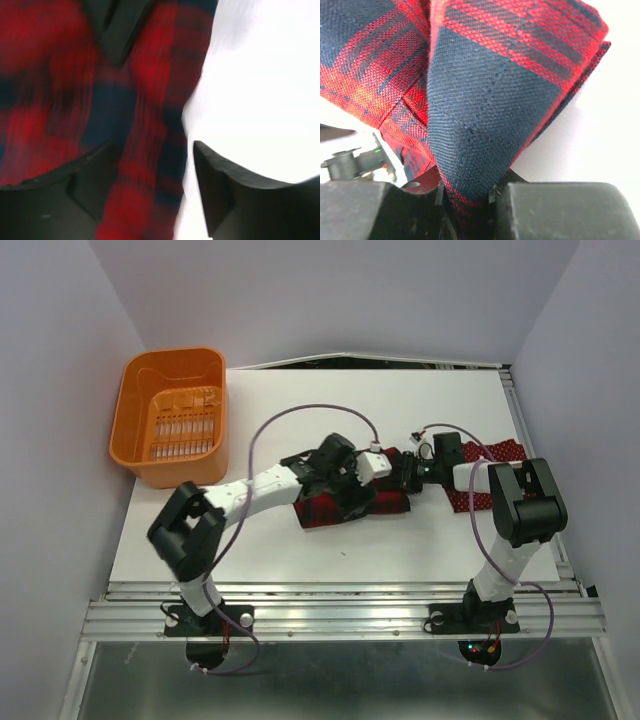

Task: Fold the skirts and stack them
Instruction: Neatly place the folded skirt to the corner

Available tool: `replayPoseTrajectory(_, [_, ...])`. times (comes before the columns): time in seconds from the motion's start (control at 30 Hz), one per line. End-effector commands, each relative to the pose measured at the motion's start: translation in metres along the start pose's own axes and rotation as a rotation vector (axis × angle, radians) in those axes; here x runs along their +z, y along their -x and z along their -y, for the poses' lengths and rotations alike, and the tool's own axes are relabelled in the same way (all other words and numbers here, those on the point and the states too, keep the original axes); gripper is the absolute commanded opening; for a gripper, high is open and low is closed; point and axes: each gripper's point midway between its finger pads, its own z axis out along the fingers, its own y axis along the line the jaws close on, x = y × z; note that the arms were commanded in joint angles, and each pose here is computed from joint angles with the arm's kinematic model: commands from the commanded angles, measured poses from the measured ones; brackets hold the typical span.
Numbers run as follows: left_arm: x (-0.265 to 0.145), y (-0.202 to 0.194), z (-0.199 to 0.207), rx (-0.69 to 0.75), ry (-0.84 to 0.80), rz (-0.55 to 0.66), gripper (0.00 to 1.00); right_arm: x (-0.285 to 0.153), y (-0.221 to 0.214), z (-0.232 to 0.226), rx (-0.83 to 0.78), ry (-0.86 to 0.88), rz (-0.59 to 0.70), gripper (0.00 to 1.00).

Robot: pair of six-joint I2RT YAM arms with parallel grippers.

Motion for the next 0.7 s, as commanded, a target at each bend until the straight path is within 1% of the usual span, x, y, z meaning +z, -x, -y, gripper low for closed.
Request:
replayPoseTrajectory(0.0, [-0.088,0.038,-0.025,-0.35,0.123,0.24,0.89,-0.018,0.024,0.011,-0.124,-0.157,0.09,0.09])
replayPoseTrajectory(0.03, [-0.093,0.014,-0.041,-0.448,0.161,0.215,0.9,-0.019,0.025,0.013,-0.142,-0.168,0.086,0.08])
replayPoseTrajectory(0.07, [-0.098,0.003,-0.042,-0.58,0.157,0.205,0.89,-0.018,0.023,0.011,-0.156,-0.171,0.079,0.08])
replayPoseTrajectory(0.13, [-0.098,-0.026,-0.052,-0.735,0.183,0.154,0.9,-0.02,0.017,0.016,-0.156,-0.191,0.055,0.08])
replayPoseTrajectory(0.17, [-0.102,-0.044,-0.063,-0.832,0.198,0.127,0.89,-0.02,0.016,0.018,-0.162,-0.199,0.051,0.08])
replayPoseTrajectory(0.2, [-0.102,-0.051,-0.067,-0.886,0.186,0.133,0.9,-0.018,0.014,0.018,-0.168,-0.209,0.037,0.08])
replayPoseTrajectory(0.23, [-0.1,-0.065,-0.064,-0.976,0.175,0.129,0.93,-0.018,0.013,0.021,-0.179,-0.217,0.028,0.06])
replayPoseTrajectory(0.3, [-0.102,-0.076,-0.07,-1.038,0.193,0.147,0.96,-0.019,0.012,0.026,-0.178,-0.244,0.02,0.06])
replayPoseTrajectory(0.33, [-0.096,-0.089,-0.063,-1.075,0.19,0.118,0.98,-0.019,0.014,0.028,-0.187,-0.252,0.019,0.06])
replayPoseTrajectory(0.4, [-0.092,-0.097,-0.061,-1.105,0.199,0.121,0.98,-0.017,0.013,0.029,-0.196,-0.27,0.005,0.06])
replayPoseTrajectory(0.43, [-0.088,-0.107,-0.058,-1.135,0.212,0.105,0.98,-0.018,0.018,0.029,-0.212,-0.283,0.011,0.06])
replayPoseTrajectory(0.53, [-0.079,-0.116,-0.053,-1.175,0.195,0.097,0.98,-0.019,0.019,0.033,-0.235,-0.322,-0.002,0.06])
replayPoseTrajectory(0.63, [-0.068,-0.117,-0.048,-1.209,0.155,0.1,0.98,-0.018,0.021,0.035,-0.258,-0.348,-0.013,0.06])
replayPoseTrajectory(0.67, [-0.065,-0.11,-0.051,-1.203,0.138,0.135,0.98,-0.016,0.02,0.032,-0.273,-0.347,-0.021,0.06])
